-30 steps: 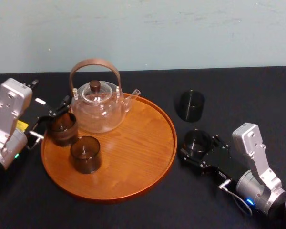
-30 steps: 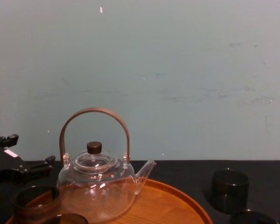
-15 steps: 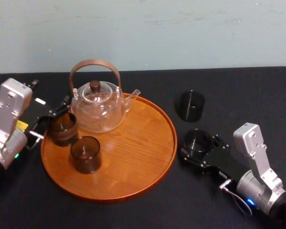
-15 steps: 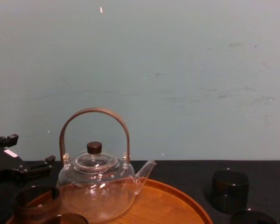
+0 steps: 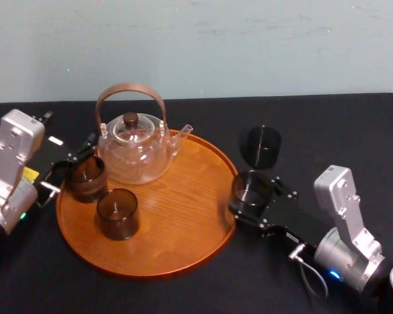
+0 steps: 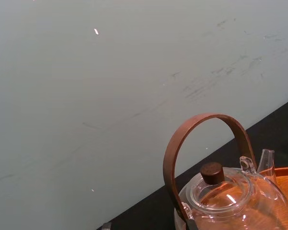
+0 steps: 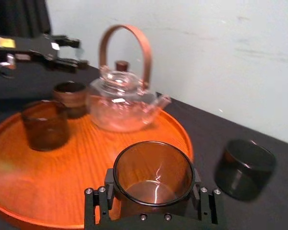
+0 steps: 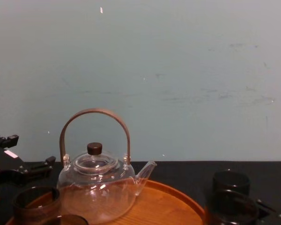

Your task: Pick up the glass from the table and place it on the tray.

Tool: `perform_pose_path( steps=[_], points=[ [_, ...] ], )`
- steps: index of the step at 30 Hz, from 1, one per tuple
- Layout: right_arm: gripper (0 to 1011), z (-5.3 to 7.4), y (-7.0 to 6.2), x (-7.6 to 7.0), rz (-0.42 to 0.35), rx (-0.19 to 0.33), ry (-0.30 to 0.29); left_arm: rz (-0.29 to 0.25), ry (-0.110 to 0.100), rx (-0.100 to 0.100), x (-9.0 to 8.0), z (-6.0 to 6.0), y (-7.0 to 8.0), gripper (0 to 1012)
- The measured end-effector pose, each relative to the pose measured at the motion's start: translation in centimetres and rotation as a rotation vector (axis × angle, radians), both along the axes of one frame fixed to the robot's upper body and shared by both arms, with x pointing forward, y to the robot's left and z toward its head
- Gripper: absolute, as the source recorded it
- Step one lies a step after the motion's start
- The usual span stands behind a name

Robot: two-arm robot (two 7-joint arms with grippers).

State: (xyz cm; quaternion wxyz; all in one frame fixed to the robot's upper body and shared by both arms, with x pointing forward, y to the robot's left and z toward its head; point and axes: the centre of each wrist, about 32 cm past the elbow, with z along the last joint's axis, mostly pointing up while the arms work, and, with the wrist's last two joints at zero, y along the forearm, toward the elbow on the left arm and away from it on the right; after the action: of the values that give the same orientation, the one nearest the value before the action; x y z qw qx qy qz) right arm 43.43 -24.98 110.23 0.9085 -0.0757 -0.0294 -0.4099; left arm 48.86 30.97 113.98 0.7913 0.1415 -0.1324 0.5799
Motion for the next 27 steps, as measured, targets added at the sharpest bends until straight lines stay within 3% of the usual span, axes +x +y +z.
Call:
perform_pose_path(
  steps=[10,27],
  points=[
    [908,0.6,2.0,0.9,0.093,0.013,-0.016,0.000,0.000,0.000,0.0,0.0,0.0,1001],
    [908,-0.2,6.3,3.1,0.225,0.013,0.013,0.000,0.000,0.000,0.0,0.0,0.0,1001]
  ],
)
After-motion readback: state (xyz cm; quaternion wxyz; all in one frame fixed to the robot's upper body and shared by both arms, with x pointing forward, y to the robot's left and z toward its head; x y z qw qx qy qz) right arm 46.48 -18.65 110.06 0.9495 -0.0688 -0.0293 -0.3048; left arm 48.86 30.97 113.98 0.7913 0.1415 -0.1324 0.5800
